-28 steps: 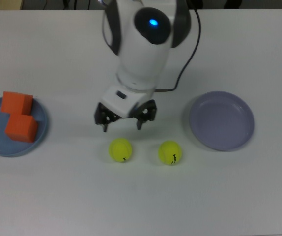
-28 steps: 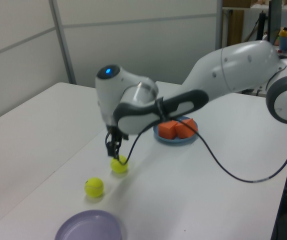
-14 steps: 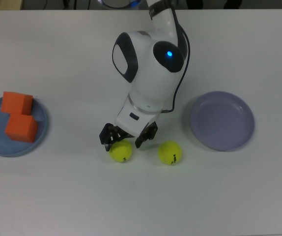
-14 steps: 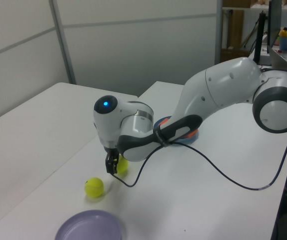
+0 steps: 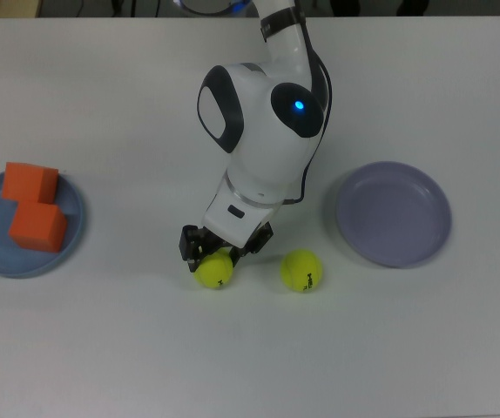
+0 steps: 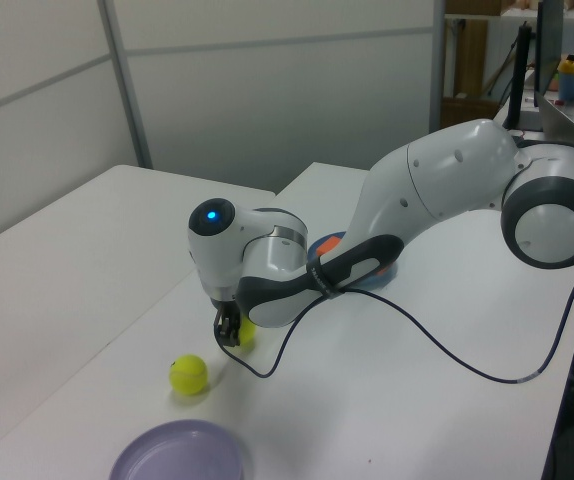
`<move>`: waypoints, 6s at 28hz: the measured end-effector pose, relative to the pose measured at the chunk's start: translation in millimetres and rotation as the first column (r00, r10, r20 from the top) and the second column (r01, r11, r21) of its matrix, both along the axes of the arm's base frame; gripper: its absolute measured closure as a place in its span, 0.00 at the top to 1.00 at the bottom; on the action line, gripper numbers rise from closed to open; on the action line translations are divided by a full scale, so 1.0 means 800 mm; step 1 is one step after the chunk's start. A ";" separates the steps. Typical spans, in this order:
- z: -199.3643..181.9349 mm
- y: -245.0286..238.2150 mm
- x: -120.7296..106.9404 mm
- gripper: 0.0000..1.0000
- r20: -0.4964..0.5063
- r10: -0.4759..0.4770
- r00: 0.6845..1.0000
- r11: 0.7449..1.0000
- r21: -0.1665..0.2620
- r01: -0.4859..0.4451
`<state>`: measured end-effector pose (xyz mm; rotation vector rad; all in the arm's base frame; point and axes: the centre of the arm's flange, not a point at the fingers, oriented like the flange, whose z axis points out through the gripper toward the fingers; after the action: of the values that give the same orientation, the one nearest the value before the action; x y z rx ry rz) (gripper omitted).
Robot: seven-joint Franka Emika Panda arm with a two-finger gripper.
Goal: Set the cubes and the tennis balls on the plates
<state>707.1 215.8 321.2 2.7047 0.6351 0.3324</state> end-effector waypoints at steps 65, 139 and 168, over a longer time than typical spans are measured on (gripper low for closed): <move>0.013 0.150 -0.049 1.00 0.106 -0.016 0.994 0.991 0.137 0.001; 0.160 0.221 -0.150 1.00 -0.041 -0.139 0.989 0.976 0.165 0.144; 0.432 -0.279 -0.152 1.00 -0.164 -0.194 0.967 0.941 0.246 0.231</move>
<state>585.3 -7.6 666.7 3.0387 0.3464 0.1855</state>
